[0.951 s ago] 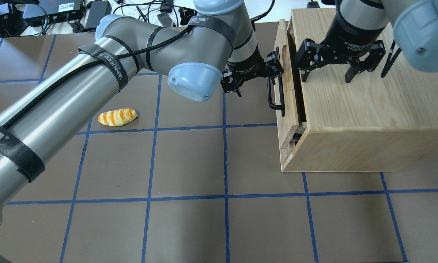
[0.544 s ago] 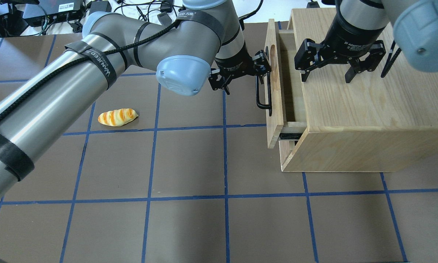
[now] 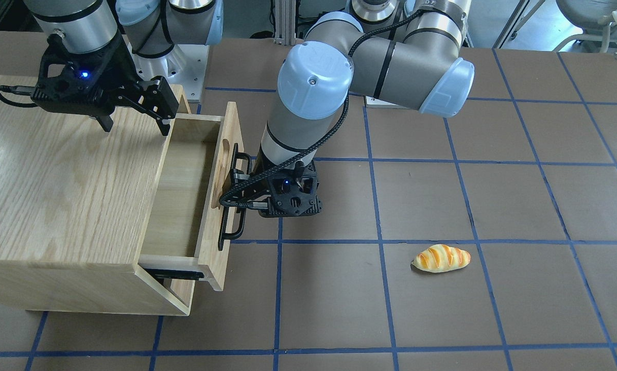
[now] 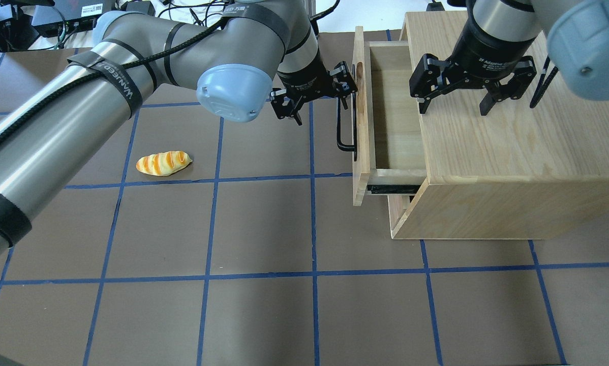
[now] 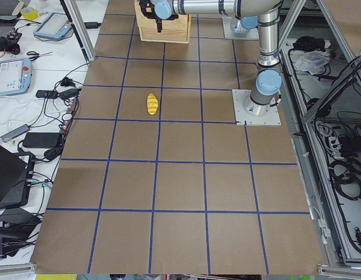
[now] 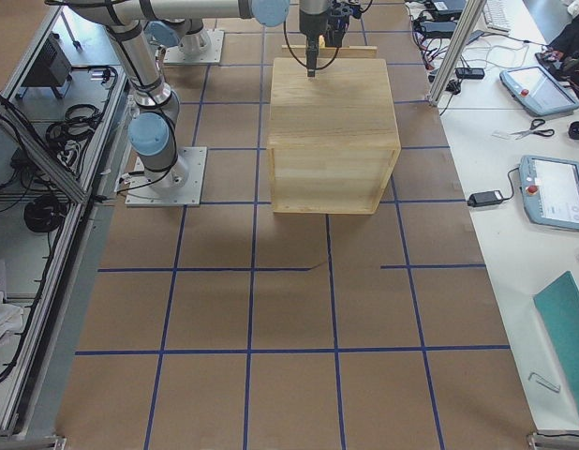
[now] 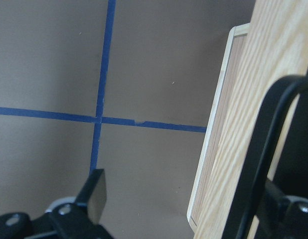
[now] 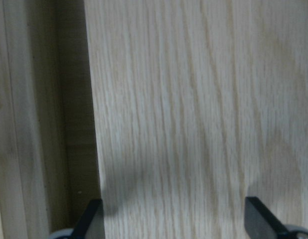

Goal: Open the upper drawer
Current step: 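Pull the handle with the left gripper away from the cabinet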

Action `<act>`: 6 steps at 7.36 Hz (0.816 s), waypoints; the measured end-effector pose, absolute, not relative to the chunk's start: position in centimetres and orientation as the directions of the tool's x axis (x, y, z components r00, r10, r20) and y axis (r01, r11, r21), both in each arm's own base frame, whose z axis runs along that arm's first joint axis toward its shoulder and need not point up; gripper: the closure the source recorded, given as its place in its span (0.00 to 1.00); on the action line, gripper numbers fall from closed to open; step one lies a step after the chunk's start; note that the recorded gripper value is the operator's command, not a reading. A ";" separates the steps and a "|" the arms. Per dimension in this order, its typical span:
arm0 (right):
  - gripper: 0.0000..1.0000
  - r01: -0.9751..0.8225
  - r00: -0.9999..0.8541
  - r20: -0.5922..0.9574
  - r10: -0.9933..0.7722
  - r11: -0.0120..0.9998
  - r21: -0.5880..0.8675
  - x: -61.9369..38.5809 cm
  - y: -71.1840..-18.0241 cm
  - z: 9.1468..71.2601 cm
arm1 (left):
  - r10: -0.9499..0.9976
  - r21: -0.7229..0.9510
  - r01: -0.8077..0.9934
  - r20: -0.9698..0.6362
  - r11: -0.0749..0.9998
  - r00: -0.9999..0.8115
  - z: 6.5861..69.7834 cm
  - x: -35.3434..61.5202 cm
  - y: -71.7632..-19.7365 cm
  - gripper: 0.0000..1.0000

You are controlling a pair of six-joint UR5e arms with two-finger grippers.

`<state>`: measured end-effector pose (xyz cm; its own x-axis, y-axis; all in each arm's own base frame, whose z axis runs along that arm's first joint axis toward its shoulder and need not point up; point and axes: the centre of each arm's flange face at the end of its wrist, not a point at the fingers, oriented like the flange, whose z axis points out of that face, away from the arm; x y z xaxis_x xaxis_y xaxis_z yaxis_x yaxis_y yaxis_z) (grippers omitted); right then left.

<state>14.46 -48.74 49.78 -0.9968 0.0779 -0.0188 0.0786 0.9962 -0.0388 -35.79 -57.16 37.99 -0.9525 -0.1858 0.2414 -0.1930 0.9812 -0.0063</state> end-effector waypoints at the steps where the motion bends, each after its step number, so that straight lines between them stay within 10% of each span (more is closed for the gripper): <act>1: 0.00 0.078 -0.997 -0.019 0.078 0.996 -0.039 14.5 -48.7 49.8 | -0.198 -0.001 -0.204 0.238 0.979 -0.951 38.2 -34.8 -57.6 0.00; 6: 0.00 0.079 -0.997 -0.019 0.078 0.996 -0.039 14.5 -48.7 49.8 | -0.217 0.002 -0.221 0.211 0.975 -0.953 38.8 -31.9 -58.5 0.00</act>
<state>14.46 -48.73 49.79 -0.9968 0.0779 -0.0189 0.0785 0.9962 -0.0388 -31.94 -58.48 38.79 -0.9532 -0.2167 0.2110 -0.2211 0.9752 0.0025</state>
